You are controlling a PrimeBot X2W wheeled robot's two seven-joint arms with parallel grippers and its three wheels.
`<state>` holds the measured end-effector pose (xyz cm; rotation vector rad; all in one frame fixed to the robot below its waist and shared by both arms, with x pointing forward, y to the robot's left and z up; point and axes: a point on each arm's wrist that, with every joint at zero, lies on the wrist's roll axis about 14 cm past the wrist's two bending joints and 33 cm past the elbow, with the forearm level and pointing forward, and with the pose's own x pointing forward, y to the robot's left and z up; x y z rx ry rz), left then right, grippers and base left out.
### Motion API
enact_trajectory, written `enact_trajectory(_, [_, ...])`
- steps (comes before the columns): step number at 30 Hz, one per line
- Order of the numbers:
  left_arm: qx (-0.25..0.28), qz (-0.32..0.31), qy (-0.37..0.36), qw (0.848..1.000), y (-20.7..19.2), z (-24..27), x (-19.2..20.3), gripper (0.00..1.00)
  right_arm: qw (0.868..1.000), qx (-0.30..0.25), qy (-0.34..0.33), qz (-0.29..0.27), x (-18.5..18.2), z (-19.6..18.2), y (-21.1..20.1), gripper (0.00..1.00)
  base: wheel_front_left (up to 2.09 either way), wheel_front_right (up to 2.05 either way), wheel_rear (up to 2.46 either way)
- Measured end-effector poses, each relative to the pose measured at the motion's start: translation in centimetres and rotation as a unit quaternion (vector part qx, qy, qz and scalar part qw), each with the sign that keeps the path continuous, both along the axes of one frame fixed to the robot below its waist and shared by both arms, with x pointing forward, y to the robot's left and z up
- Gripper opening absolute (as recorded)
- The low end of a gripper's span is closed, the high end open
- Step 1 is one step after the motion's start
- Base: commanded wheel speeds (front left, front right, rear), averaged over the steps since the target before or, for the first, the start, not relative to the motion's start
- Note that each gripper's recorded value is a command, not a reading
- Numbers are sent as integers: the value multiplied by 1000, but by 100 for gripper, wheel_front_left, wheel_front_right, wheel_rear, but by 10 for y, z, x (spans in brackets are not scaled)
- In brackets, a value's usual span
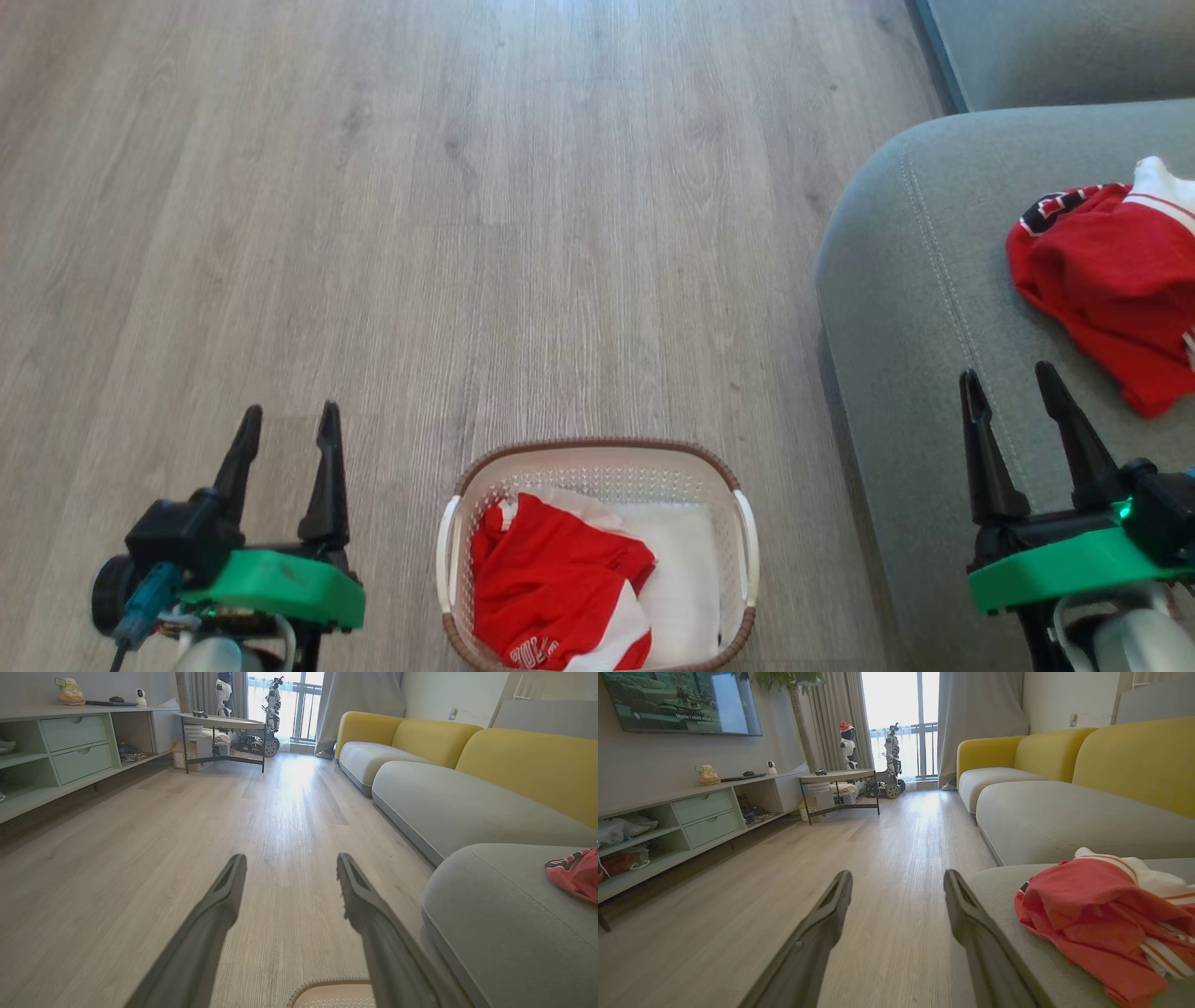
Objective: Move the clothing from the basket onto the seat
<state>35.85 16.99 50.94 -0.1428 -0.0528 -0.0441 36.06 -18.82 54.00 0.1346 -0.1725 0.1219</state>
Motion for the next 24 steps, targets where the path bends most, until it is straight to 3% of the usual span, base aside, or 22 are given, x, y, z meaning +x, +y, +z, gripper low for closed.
enact_trajectory(13, [2, -24, 19, 1000, -13, -15, 9, 100, 1000, 3, 9, -15, 4, -6, -9, 100, 0, 0, 0])
enact_trajectory(24, [-3, -78, 42, 996, -46, -37, 61, 100, 999, -8, 0, -34, 39, -3, -22, 100, 0, 0, 0])
